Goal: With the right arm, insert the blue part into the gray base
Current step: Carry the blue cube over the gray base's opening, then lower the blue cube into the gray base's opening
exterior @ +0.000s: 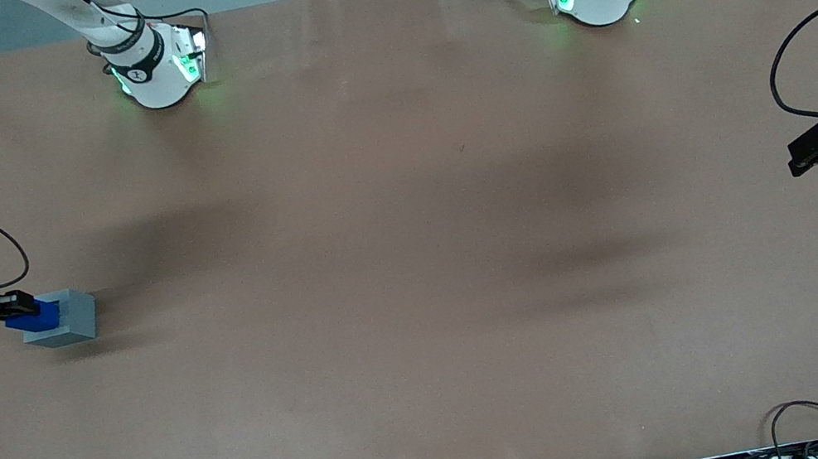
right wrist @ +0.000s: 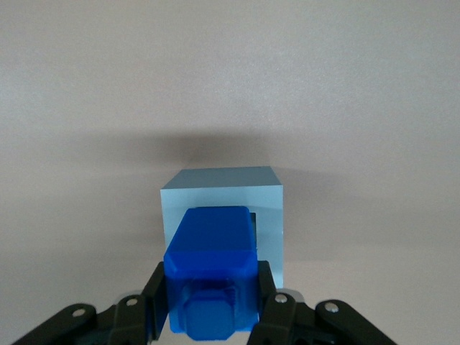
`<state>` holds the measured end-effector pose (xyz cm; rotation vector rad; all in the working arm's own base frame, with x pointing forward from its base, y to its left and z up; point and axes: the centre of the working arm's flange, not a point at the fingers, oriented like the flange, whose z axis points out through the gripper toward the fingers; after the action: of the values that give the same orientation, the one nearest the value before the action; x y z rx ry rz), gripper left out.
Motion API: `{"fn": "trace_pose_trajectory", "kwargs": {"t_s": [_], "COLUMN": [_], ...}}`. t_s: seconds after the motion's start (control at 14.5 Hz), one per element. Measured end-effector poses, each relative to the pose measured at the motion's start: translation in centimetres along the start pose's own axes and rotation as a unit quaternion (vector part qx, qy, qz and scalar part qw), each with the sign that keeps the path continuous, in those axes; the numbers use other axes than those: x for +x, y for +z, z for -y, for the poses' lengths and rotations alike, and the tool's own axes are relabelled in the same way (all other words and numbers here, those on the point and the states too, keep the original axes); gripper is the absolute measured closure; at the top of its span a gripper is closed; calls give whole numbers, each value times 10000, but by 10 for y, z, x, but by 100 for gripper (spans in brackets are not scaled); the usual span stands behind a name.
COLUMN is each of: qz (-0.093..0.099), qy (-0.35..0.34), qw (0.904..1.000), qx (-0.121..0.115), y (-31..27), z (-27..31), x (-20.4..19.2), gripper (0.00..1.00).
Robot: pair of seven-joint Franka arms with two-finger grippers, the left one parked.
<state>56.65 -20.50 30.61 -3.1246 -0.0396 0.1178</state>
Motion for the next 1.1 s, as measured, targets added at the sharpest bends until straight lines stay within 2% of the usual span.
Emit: {"fn": "trace_pose_trajectory", "kwargs": {"t_s": [0.62, 1.1], "qz": [45, 171], "qy": [45, 46], "qw": [10000, 9998], "qx": [20, 67], "y": [3, 11], "z": [-5, -4], "x": [-2, -4], "gripper": [49, 49]}}
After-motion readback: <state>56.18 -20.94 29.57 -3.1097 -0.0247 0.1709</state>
